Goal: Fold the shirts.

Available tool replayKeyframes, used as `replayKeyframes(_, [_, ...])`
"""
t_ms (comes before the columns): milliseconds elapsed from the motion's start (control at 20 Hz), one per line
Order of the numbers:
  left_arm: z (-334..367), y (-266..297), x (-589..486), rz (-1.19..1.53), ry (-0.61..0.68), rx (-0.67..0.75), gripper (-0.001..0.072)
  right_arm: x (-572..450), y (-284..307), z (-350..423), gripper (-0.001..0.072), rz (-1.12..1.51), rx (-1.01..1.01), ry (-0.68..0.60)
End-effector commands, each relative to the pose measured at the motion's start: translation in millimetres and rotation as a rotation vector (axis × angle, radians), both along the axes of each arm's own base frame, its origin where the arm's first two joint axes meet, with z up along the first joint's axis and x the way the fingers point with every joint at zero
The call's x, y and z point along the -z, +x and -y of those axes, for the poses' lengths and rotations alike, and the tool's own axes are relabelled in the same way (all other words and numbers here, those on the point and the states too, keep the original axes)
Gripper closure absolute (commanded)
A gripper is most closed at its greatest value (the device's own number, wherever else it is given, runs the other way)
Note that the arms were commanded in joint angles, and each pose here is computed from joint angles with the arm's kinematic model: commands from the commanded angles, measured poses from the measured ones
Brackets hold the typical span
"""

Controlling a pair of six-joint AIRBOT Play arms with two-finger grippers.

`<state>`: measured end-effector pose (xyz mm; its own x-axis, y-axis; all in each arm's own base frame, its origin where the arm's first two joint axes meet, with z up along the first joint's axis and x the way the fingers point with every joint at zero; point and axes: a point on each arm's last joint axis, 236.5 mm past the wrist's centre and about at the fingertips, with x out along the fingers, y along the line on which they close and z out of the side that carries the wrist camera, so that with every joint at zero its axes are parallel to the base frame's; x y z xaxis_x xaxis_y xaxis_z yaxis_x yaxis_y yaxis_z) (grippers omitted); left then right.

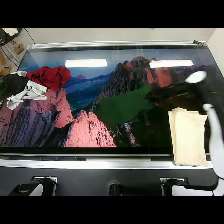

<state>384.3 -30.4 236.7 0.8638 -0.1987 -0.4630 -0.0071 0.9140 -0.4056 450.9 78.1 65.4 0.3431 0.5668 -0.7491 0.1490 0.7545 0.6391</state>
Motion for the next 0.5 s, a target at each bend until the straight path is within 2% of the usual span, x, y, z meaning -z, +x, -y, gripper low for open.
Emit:
replayKeyframes(0, [0,0,0,0.000,0.001,0.000,0.0680,-50,-16,106,0.0665,0.034,0.225,-0.093])
replayKeyframes(450, [0,0,0,0.011,0.042,0.022,0.0680,-90,-72,214,0.0665,0.013,0.569,-0.070])
